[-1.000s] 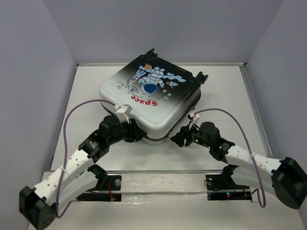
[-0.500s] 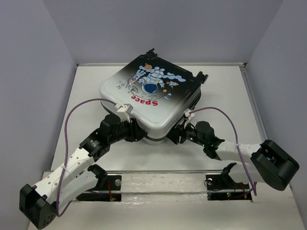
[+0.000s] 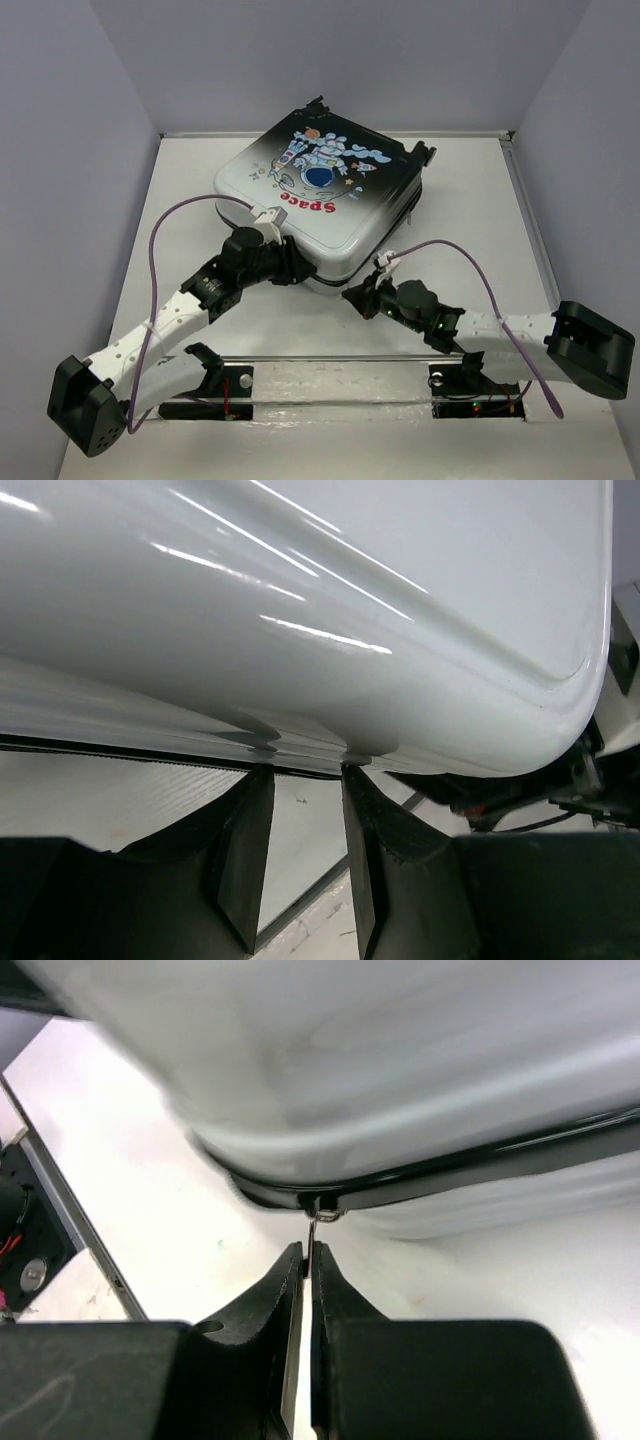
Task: Pack the luggage
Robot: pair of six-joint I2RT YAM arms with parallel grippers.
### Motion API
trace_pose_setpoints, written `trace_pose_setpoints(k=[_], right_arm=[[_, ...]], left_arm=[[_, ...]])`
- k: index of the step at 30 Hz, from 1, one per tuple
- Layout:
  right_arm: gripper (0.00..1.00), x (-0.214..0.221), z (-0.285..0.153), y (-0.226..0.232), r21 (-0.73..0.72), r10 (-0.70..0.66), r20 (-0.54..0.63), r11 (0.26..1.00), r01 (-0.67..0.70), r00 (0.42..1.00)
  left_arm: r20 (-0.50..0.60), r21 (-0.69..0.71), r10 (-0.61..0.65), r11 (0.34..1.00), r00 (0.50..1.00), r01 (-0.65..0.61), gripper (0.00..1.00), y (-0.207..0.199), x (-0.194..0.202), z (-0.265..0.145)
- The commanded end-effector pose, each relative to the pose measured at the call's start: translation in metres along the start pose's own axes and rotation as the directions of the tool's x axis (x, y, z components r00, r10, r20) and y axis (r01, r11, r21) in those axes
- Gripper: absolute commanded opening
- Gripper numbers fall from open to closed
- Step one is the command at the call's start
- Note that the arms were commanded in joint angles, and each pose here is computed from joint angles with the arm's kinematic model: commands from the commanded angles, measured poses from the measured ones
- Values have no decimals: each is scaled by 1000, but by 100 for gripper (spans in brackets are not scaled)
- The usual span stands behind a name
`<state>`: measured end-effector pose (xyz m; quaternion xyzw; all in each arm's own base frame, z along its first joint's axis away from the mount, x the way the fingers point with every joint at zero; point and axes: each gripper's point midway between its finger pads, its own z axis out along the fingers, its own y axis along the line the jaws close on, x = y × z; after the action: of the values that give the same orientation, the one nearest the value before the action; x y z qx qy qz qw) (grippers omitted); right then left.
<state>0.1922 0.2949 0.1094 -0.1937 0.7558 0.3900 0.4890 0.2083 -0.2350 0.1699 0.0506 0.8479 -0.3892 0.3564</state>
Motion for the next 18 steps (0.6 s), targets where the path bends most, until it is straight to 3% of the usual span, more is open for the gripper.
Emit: trace_pose_setpoints(k=[1, 5, 8, 10, 15, 17, 18], right_arm=[[7, 46, -15, 40, 37, 7, -151, 999, -1, 989], [7, 83, -21, 86, 1, 4, -251, 1000, -3, 968], [7, 79, 5, 114, 10, 1, -236, 1000, 2, 972], [7, 52, 28, 145, -44, 15, -155, 999, -22, 988], [7, 28, 72, 159, 8, -6, -19, 1000, 6, 1000], [7, 26, 81, 144, 40, 94, 31, 995, -95, 995], [7, 16, 82, 151, -12, 181, 76, 984, -180, 981]], left_arm=[[352, 110, 7, 993, 936, -49, 44, -52, -105, 1], [377, 149, -24, 988, 926, -35, 44, -67, -121, 10], [371, 161, -6, 985, 929, -58, 44, -86, -121, 17], [359, 166, 7, 984, 933, -71, 44, -93, -118, 21], [335, 101, 55, 990, 941, -94, 50, -93, -123, 22], [370, 77, 75, 991, 926, -111, 54, -96, -137, 12], [379, 71, 82, 991, 922, -117, 56, -97, -142, 9]])
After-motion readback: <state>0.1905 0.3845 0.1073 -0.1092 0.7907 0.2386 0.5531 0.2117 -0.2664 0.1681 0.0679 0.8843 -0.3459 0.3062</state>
